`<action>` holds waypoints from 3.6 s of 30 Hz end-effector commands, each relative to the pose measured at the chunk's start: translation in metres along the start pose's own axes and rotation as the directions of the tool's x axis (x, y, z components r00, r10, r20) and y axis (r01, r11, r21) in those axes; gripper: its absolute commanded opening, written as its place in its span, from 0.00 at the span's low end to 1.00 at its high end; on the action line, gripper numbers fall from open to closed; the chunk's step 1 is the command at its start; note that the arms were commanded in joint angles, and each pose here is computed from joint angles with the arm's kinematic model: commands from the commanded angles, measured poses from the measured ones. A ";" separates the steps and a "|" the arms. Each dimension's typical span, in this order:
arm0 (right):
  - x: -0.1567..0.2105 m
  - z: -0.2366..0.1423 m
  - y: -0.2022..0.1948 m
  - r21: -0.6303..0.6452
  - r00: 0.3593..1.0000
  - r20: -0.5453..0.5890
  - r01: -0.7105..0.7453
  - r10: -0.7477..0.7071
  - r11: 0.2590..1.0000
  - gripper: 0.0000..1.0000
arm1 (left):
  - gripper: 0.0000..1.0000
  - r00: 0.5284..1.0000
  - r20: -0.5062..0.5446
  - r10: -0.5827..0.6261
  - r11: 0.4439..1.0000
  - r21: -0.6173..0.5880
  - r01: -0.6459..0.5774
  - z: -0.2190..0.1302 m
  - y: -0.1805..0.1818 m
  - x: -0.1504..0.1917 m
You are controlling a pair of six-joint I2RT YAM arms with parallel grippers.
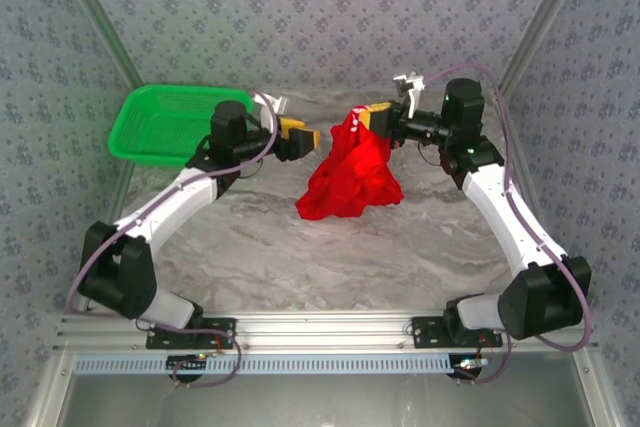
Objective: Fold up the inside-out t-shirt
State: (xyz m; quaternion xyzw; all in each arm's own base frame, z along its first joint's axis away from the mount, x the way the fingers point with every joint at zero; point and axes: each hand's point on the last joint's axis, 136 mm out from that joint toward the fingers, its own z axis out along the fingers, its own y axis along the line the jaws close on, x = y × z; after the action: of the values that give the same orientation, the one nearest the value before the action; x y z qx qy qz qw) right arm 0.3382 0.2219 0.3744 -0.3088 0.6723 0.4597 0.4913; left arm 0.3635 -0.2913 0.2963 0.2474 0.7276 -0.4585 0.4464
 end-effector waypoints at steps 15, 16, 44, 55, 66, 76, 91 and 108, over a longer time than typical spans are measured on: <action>-0.017 -0.006 0.013 -0.035 0.995 0.002 0.103 -0.102 0.994 0.00 | 0.61 0.978 -0.161 0.135 0.950 0.302 -0.082 0.046 -0.032 0.014; -0.016 -0.006 0.012 -0.029 0.995 -0.002 0.101 -0.101 0.994 0.00 | 0.56 0.978 -0.158 0.135 0.949 0.304 -0.082 0.046 -0.032 0.013; -0.012 -0.008 -0.044 0.394 0.998 0.055 -0.035 0.015 0.918 0.00 | 0.00 0.943 0.262 0.204 0.978 -0.084 -0.189 -0.051 -0.080 -0.124; 0.076 -0.031 -0.063 0.671 0.979 -0.168 0.026 0.117 0.741 0.61 | 0.00 0.942 0.289 0.170 0.985 -0.061 -0.159 -0.053 -0.089 -0.139; 0.165 0.028 -0.038 0.511 0.937 -0.209 -0.138 0.279 0.848 0.82 | 0.00 0.940 0.281 0.192 0.981 -0.064 -0.181 -0.055 -0.098 -0.140; 0.190 -0.029 -0.114 0.749 0.869 -0.075 -0.275 0.489 0.603 0.00 | 0.00 0.907 0.352 0.232 0.971 -0.140 -0.194 -0.088 -0.104 -0.165; 0.186 -0.112 -0.147 0.754 0.816 0.229 -0.494 0.531 0.433 0.05 | 0.00 0.869 0.415 0.269 0.932 -0.340 -0.126 -0.153 -0.075 -0.209; 0.214 -0.105 -0.155 0.792 0.805 0.121 -0.431 0.581 0.432 0.09 | 0.70 0.911 -0.413 -0.007 0.952 -0.281 -0.121 0.043 0.032 0.150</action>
State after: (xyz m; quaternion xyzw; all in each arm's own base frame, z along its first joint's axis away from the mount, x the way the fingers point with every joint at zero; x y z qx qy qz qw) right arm 0.3544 0.0679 0.1233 0.1365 0.9062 0.2047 0.3438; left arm 0.3219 -0.3033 0.1139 0.2526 0.8841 -0.2687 0.2871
